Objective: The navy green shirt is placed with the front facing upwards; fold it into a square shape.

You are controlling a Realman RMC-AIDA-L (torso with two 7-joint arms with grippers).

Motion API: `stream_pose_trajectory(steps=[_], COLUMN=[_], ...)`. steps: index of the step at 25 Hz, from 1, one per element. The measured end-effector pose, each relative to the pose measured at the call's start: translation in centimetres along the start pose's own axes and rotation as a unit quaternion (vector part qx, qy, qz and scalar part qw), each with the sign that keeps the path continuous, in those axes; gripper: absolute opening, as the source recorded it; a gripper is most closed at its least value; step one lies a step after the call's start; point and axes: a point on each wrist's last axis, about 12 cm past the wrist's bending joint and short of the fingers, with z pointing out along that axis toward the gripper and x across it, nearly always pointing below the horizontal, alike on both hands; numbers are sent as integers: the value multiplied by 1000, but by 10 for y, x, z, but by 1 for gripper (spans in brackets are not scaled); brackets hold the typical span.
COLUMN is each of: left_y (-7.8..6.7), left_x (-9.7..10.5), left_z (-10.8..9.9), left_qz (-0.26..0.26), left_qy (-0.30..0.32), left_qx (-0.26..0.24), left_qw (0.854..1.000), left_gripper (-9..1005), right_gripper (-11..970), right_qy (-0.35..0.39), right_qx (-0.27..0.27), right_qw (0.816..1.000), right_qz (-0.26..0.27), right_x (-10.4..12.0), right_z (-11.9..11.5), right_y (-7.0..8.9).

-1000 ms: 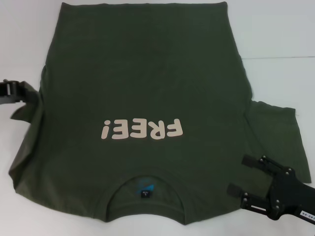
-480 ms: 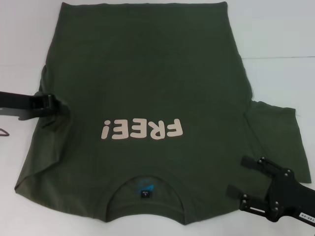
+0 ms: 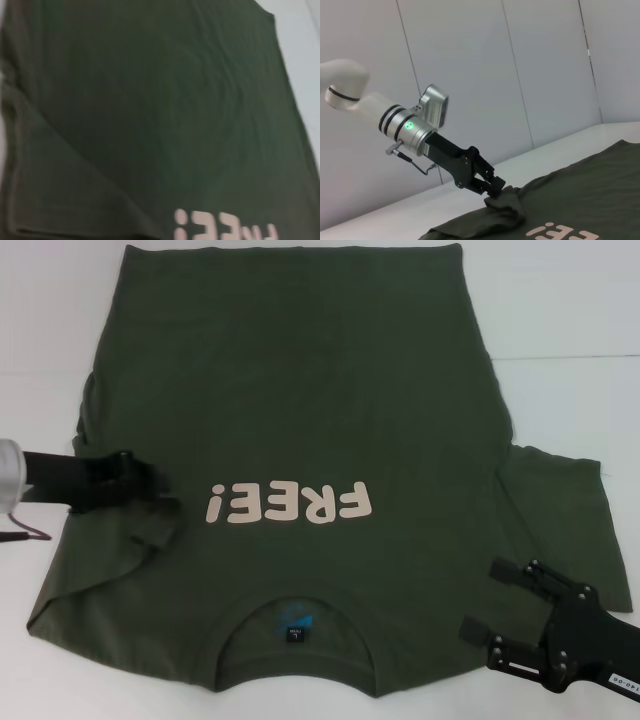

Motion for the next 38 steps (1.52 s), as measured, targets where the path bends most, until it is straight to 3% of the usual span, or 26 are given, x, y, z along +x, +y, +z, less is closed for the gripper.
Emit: stream_pose_trajectory(steps=[6, 14, 23, 38], left_y=[-1, 30, 46, 48], left_x=[4, -2, -4, -1], left_z=[3, -27, -29, -13], left_qz=[-23, -44, -40, -32], left_qy=[-12, -54, -87, -91], left_qx=[43, 5, -55, -83], left_qw=[999, 998, 994, 992], left_gripper=[334, 579, 577, 575], right_gripper=[925, 924, 924, 925], right_qy=[0, -1, 0, 0], right_qx=[0, 1, 1, 3], right_qw=[1000, 1000, 1000, 1000], right_qz=[0, 2, 2, 3], right_x=[0, 1, 1, 1], right_z=[0, -1, -1, -2], right_y=[0, 1, 1, 1])
